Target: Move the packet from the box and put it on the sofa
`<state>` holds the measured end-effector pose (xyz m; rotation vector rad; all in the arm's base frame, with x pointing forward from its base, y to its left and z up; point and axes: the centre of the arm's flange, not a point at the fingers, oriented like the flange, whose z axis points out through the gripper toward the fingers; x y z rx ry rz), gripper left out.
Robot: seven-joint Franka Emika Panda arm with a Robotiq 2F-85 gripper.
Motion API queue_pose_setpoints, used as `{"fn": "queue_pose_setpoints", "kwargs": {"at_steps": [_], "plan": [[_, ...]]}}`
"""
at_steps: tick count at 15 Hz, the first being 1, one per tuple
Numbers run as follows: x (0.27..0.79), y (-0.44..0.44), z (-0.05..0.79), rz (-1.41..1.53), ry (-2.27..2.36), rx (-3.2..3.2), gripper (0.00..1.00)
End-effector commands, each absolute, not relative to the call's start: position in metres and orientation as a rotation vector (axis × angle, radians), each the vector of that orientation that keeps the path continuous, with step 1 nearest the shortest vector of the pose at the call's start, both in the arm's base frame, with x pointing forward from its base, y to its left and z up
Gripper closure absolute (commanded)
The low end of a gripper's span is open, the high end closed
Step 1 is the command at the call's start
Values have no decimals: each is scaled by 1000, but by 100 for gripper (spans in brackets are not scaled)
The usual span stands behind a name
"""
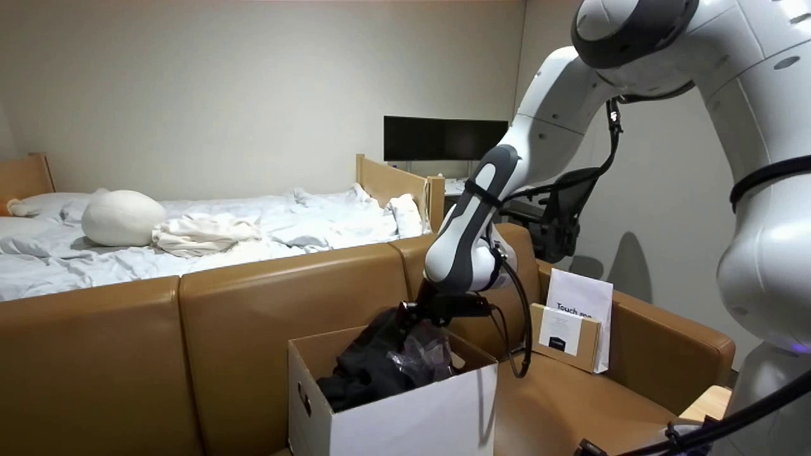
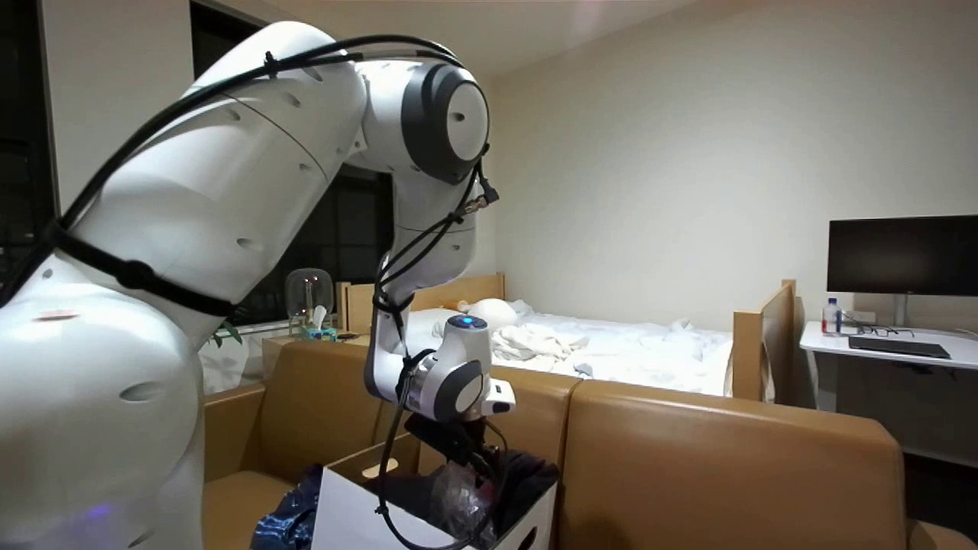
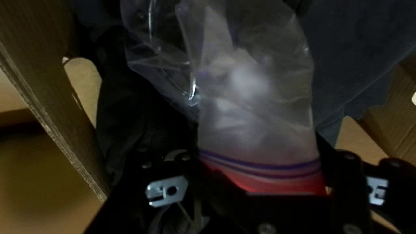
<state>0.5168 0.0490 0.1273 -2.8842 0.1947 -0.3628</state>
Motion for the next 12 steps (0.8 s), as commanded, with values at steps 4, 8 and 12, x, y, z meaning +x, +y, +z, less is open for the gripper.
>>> {"fn": "queue_pose_setpoints", "kwargs": {"at_steps": [4,8,12], "plan": [[499,15,109,-255,351,-2739,72],[501,-6,122,-271,506,-2600,93],[522,-30,152,-332,623,-2398,97]]}}
